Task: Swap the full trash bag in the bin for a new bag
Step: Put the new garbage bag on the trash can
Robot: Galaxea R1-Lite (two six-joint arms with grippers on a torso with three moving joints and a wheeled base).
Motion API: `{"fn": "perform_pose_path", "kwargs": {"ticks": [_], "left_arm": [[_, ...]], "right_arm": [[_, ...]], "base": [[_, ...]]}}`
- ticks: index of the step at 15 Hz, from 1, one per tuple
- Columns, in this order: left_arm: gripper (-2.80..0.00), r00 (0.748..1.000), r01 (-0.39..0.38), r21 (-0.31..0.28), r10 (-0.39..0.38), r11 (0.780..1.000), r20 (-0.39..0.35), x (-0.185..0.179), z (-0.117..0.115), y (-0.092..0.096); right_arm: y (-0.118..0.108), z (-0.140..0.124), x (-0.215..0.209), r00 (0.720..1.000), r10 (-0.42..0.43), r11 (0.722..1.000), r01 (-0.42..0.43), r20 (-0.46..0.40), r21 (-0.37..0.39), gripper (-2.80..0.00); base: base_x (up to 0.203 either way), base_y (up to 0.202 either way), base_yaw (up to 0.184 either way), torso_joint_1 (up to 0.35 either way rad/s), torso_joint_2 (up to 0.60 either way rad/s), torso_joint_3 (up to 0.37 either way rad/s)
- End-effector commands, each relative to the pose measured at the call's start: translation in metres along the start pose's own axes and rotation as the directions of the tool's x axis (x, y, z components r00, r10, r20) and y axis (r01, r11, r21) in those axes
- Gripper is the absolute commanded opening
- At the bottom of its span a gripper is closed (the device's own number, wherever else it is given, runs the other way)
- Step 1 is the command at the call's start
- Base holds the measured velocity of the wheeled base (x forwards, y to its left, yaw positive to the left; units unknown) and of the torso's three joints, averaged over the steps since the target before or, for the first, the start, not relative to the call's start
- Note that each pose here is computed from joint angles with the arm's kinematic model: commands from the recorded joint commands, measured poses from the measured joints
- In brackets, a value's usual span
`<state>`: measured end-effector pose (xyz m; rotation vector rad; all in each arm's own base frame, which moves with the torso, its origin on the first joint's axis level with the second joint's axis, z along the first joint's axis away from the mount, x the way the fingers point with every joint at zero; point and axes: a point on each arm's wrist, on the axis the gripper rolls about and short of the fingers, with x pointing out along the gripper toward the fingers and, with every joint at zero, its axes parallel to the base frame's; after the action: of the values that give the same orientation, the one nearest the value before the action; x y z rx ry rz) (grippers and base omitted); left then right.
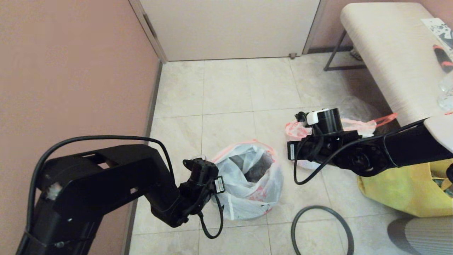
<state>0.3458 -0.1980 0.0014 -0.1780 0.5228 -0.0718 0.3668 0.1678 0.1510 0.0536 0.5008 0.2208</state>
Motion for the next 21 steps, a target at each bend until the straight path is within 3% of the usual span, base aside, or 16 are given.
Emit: {"fn": "perform_pose_path", "kwargs": {"ticks": [1, 2, 3, 11, 14, 16, 17, 18, 21], "left_arm": [[-2.8, 1.0, 0.024, 0.016, -0.024, 1.0, 0.006, -0.007, -0.003, -0.006], [-1.56, 0.999, 0.037, 0.026, -0.038, 0.999, 0.014, -0.011, -0.004, -0.009], [0.0, 0.999, 0.045, 0.024, -0.046, 0.999, 0.026, -0.014, -0.001, -0.01], [0.0, 0.999, 0.031, 0.074, -0.033, 0.997, 0.02, -0.054, 0.011, 0.007], [0.0, 0.996, 0.068, 0.099, -0.073, 0.993, 0.046, -0.084, 0.024, 0.003], [0.0, 0.995, 0.083, 0.107, -0.087, 0.991, 0.038, -0.077, 0.023, -0.003], [-1.31, 0.993, 0.1, 0.109, -0.107, 0.989, 0.054, -0.075, 0.028, -0.007], [-2.8, 0.99, 0.121, 0.124, -0.129, 0.985, 0.061, -0.075, 0.034, -0.011], [-2.8, 0.981, 0.174, 0.139, -0.185, 0.975, 0.065, -0.066, 0.058, -0.027]], "right_arm": [[0.002, 0.007, -0.011, 1.0, 0.004, 1.0, -0.004, 0.028, 0.003, -2.8], [0.003, 0.006, -0.01, 1.0, 0.002, 1.0, -0.002, 0.025, 0.002, -2.8], [0.004, 0.005, -0.009, 1.0, 0.001, 1.0, -0.001, 0.025, 0.002, -2.8], [0.002, 0.007, -0.015, 0.999, -0.04, 0.999, 0.04, 0.036, 0.003, -2.8], [0.004, -0.002, -0.009, 0.999, -0.044, 0.999, 0.044, 0.012, -0.006, -2.8], [0.003, -0.006, -0.005, 0.999, -0.053, 0.999, 0.053, -0.001, -0.009, -2.8], [0.002, -0.005, -0.005, 0.998, -0.055, 0.998, 0.055, 0.002, -0.007, -2.8], [0.001, -0.006, -0.003, 0.998, -0.057, 0.998, 0.057, -0.001, -0.007, -2.8], [0.002, -0.01, 0.008, 0.998, -0.056, 0.998, 0.056, 0.01, -0.004, -2.8]], "base": [[0.0, 0.0, 0.0, 0.0, 0.0, 0.0], [0.0, 0.0, 0.0, 0.0, 0.0, 0.0], [0.0, 0.0, 0.0, 0.0, 0.0, 0.0], [0.0, 0.0, 0.0, 0.0, 0.0, 0.0], [0.0, 0.0, 0.0, 0.0, 0.0, 0.0], [0.0, 0.0, 0.0, 0.0, 0.0, 0.0], [0.0, 0.0, 0.0, 0.0, 0.0, 0.0], [0.0, 0.0, 0.0, 0.0, 0.0, 0.0], [0.0, 0.0, 0.0, 0.0, 0.0, 0.0]]}}
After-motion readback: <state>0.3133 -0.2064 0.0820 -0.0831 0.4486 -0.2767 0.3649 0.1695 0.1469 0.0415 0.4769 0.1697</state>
